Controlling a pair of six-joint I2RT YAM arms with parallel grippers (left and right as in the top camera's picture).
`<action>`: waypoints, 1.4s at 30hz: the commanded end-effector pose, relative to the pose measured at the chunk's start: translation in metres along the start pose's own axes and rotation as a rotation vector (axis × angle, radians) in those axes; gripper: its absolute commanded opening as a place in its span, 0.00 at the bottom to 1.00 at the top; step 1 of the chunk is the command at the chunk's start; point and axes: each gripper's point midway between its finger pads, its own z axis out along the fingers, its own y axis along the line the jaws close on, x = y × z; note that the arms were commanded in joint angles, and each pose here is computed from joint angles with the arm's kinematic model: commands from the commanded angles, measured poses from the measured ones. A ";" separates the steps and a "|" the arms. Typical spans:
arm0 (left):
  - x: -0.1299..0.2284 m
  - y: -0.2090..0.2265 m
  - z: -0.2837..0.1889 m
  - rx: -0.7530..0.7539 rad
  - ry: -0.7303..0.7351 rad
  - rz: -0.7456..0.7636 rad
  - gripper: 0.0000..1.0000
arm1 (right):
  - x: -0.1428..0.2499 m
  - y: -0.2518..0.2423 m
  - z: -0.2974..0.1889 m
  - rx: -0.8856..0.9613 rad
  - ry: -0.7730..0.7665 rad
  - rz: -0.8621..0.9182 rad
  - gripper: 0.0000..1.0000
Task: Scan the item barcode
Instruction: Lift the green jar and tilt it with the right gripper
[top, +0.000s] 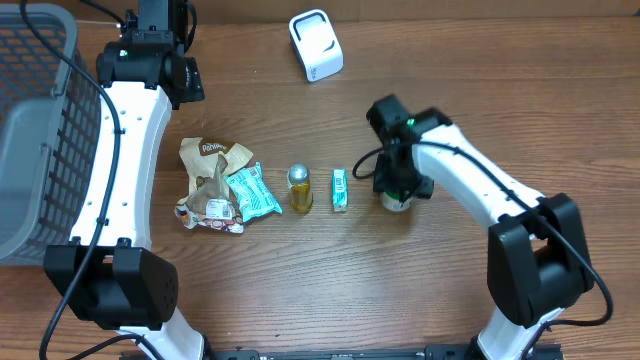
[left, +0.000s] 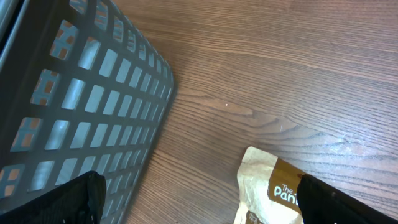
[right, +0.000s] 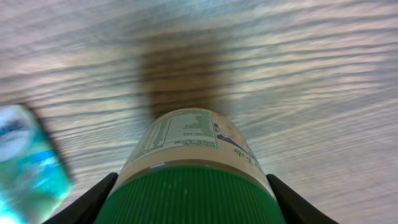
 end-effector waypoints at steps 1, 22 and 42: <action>-0.008 0.006 -0.011 -0.004 -0.035 -0.008 1.00 | -0.027 0.002 -0.040 -0.084 -0.037 0.050 0.47; -0.008 0.006 -0.011 -0.004 -0.035 -0.008 0.99 | 0.020 0.027 -0.128 -0.826 0.480 0.118 0.33; -0.008 0.006 -0.011 -0.004 -0.035 -0.008 1.00 | 0.036 0.024 -0.136 -0.783 0.627 0.274 0.30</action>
